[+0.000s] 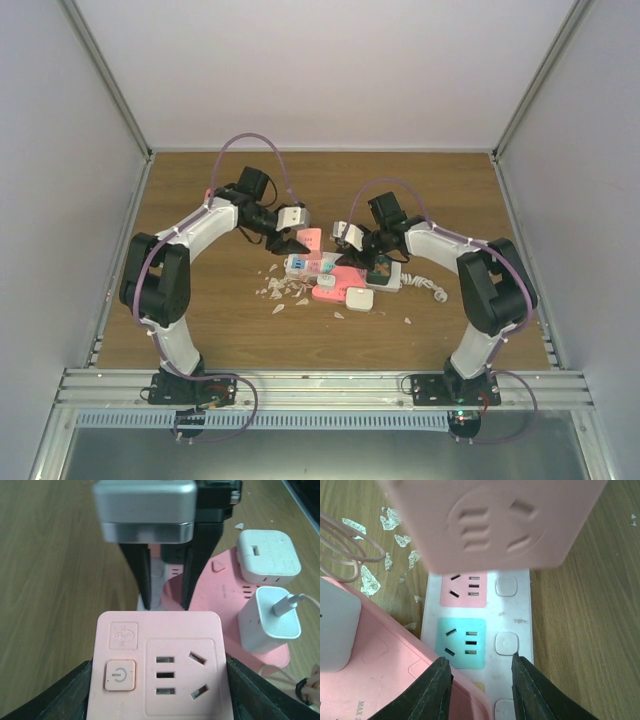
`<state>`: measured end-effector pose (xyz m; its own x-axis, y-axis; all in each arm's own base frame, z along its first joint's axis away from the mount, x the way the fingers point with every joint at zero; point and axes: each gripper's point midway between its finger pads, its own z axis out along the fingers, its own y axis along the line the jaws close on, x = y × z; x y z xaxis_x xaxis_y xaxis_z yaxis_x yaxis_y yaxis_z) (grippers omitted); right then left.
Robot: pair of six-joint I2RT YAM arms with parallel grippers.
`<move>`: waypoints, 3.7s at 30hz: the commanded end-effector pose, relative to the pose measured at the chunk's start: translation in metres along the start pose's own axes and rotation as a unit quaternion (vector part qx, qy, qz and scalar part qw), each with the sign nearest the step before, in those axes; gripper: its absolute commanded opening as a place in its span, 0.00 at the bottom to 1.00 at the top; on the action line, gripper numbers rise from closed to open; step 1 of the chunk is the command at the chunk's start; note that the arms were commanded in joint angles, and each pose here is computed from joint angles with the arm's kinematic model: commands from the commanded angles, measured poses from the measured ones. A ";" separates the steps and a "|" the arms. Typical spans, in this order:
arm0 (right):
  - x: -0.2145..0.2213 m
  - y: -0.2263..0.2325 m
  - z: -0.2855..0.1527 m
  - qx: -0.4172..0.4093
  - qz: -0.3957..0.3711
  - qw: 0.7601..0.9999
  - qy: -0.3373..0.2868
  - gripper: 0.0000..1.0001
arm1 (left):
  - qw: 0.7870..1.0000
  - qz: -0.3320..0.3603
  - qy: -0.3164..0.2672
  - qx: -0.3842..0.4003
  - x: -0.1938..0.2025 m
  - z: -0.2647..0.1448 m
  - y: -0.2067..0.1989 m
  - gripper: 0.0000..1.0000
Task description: Pull the plug off the socket
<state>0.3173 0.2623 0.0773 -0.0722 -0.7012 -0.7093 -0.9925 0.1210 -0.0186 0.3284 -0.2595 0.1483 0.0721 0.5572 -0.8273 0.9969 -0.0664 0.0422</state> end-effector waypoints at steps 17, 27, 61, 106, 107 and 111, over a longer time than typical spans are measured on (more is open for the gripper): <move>-0.013 0.000 -0.021 0.026 0.018 0.999 0.004 0.54 | 0.989 0.019 0.065 -0.129 0.010 -0.085 0.041 0.23; -0.050 -0.011 -0.045 0.043 0.011 0.998 -0.045 0.75 | 0.961 0.019 0.168 -0.218 0.047 -0.133 0.083 0.23; -0.102 -0.030 -0.150 0.105 0.040 0.977 -0.183 1.00 | 0.747 0.078 0.612 -0.246 0.245 -0.292 0.182 0.26; -0.074 -0.020 -0.152 0.107 0.040 0.982 -0.153 1.00 | 0.777 0.111 0.533 -0.317 0.183 -0.310 0.208 0.99; -0.074 -0.018 -0.152 0.106 0.039 0.982 -0.152 1.00 | 0.784 0.109 0.514 -0.331 0.174 -0.309 0.209 0.99; -0.071 -0.014 -0.154 0.105 0.034 0.984 -0.143 1.00 | 0.806 0.096 0.432 -0.393 0.133 -0.309 0.215 0.99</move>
<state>0.3301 0.2083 0.2361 -0.0876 -0.4443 -0.8916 -0.9394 0.3347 -0.0745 0.5576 0.0845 0.1644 -0.1091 0.9804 0.1642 0.7617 -0.0237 0.6475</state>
